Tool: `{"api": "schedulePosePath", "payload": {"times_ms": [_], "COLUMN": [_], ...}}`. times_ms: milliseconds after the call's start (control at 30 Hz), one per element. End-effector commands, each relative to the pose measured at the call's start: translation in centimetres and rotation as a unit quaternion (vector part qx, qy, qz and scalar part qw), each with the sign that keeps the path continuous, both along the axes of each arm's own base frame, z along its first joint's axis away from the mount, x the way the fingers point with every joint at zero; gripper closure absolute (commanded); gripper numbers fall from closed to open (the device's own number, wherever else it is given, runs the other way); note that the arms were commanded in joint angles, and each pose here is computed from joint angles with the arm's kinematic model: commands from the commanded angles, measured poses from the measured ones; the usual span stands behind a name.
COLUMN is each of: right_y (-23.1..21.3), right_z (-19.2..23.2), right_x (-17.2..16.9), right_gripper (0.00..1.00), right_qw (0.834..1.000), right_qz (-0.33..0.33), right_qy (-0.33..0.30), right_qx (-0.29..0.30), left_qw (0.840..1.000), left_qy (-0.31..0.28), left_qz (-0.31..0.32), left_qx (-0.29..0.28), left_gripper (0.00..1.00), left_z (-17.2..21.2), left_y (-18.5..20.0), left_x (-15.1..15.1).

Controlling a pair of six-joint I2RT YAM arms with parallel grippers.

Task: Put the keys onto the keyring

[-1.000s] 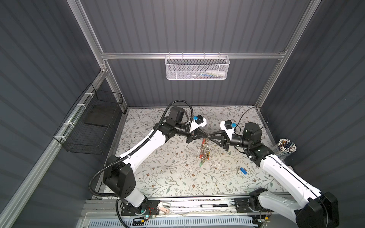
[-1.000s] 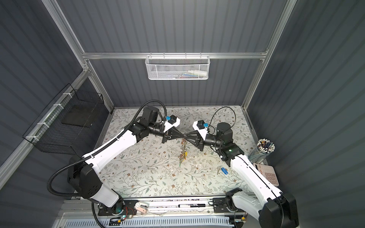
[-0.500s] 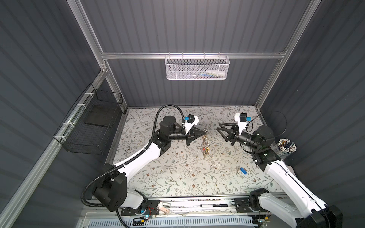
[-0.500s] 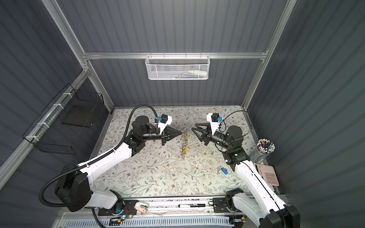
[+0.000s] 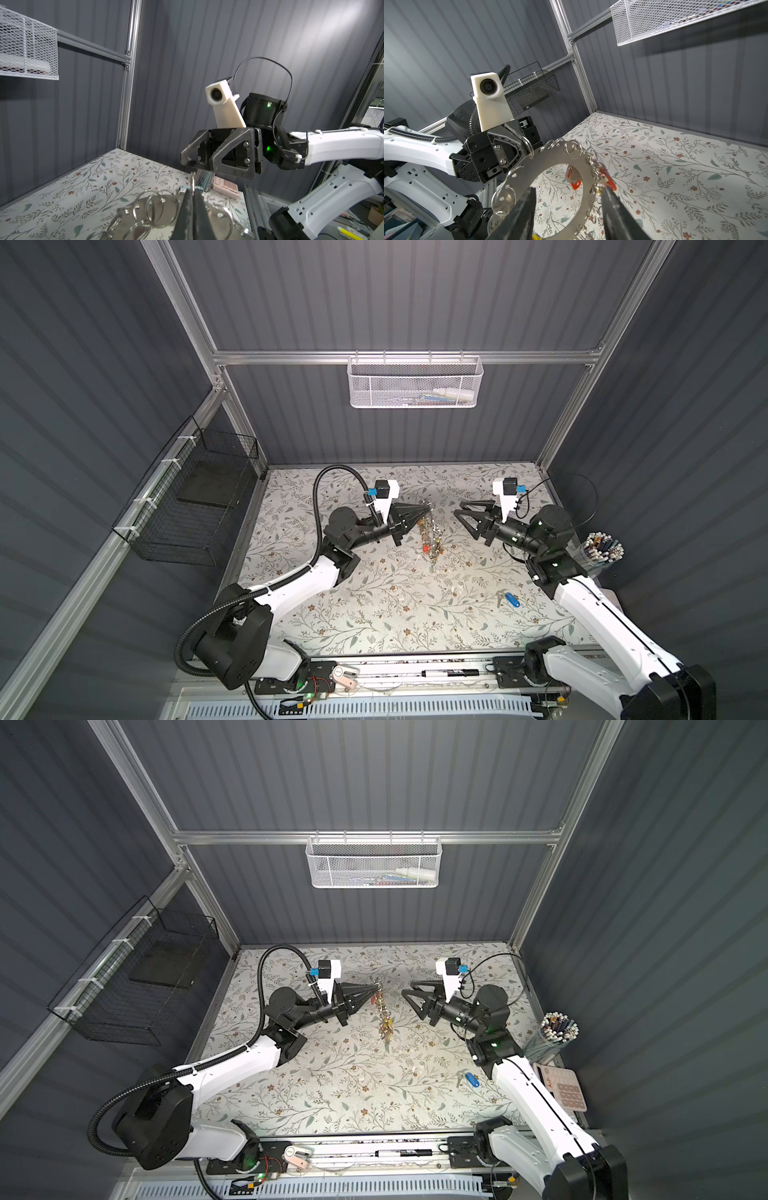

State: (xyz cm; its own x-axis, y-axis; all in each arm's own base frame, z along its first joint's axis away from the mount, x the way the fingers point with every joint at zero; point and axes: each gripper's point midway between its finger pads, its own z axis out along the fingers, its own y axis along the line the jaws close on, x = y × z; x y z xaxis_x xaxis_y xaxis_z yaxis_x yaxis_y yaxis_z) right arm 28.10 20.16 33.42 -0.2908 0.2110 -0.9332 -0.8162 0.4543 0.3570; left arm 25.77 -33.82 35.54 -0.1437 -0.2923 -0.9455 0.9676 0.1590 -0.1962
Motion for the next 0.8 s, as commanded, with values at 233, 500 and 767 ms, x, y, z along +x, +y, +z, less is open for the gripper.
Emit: {"api": "schedulePosePath", "payload": {"times_ms": [233,500,767], "right_y": [1.0,2.0,3.5], "right_z": [1.7,2.4,3.1], "right_x": [-0.9,-1.7,-2.2], "right_gripper": [0.47,0.48,0.49], "right_qw": [0.998,0.995,0.992], "right_qz": [0.056,0.089,0.120], "right_qy": [-0.024,-0.035,-0.042], "right_qx": [0.030,0.030,0.023], "left_qw": [0.993,0.992,0.993], "left_qy": [-0.041,-0.040,-0.036], "left_qz": [0.013,0.007,-0.001], "left_qx": [-0.110,-0.119,-0.112], "left_gripper": [1.00,1.00,1.00], "left_z": [3.3,3.0,2.3], "left_y": [1.1,1.0,0.2], "left_x": [-1.3,-1.2,-1.1]}}
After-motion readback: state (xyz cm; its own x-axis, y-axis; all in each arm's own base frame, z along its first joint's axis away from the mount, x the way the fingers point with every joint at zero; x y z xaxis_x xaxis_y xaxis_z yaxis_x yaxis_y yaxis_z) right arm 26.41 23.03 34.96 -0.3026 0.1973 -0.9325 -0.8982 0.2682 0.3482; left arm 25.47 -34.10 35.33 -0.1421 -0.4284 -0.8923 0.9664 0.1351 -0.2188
